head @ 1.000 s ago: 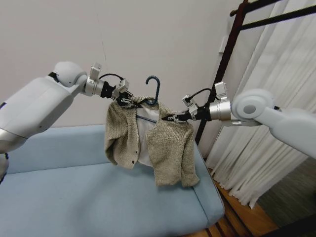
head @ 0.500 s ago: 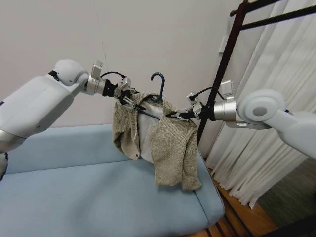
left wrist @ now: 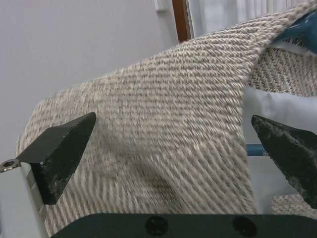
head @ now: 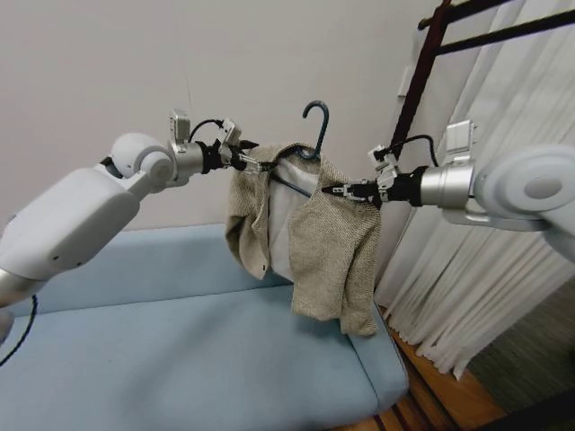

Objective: Pick up the clothes from the sofa and hang them on the clothes hanger.

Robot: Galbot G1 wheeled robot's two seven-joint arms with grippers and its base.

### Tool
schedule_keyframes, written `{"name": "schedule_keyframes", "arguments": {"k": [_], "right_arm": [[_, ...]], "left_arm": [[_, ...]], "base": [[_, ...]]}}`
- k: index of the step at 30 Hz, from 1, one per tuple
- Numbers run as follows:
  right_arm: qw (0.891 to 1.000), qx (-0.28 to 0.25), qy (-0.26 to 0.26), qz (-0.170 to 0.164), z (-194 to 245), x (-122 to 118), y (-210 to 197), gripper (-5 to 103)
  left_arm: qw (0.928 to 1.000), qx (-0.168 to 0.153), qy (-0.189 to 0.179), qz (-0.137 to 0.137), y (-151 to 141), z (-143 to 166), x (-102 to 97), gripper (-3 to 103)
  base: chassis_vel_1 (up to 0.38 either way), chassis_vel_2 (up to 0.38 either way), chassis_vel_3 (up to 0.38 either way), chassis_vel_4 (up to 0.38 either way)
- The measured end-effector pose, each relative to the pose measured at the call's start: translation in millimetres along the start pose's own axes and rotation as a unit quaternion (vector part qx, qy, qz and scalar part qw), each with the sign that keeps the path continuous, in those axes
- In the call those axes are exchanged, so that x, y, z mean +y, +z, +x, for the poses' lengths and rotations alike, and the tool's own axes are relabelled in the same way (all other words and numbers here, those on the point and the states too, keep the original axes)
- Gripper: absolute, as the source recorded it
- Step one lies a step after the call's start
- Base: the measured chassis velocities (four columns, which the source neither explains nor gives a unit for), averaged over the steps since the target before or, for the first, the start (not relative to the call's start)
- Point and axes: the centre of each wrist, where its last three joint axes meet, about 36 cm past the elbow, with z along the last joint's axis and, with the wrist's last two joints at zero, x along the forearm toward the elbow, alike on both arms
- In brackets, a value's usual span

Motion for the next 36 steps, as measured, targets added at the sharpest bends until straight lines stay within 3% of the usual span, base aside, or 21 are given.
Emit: {"name": "schedule_keyframes", "arguments": {"k": [4, 10, 13, 17, 26, 36], "right_arm": [[1.0, -0.003, 0.01, -0.003, 2, -1, -3, 6], [0.998, -0.009, 0.067, -0.001, -9, 3, -9, 6], [0.997, -0.015, 0.078, -0.002, -16, 6, -16, 6], [0.997, -0.021, 0.074, -0.005, -20, 6, -26, 6], [0.998, -0.023, 0.062, 0.0, -33, 13, -44, 6], [0.998, -0.026, 0.058, 0.004, -39, 16, -58, 6]], "left_arm": [[0.9989, -0.03, -0.024, 0.029, -5, 5, -13.1, 100], [0.9904, -0.061, -0.104, 0.068, 16, 3, -44.4, 100], [0.9824, -0.065, -0.155, 0.081, 33, 9, -61.0, 100], [0.9786, -0.052, -0.176, 0.094, 57, 17, -78.1, 100], [0.9759, -0.036, -0.196, 0.09, 78, 6, -84.3, 100], [0.9738, -0.047, -0.214, 0.061, 57, -24, -113.0, 100]], "base": [[0.0, 0.0, 0.0, 0.0], [0.0, 0.0, 0.0, 0.0], [0.0, 0.0, 0.0, 0.0], [0.0, 0.0, 0.0, 0.0], [0.0, 0.0, 0.0, 0.0], [0.0, 0.0, 0.0, 0.0]]}}
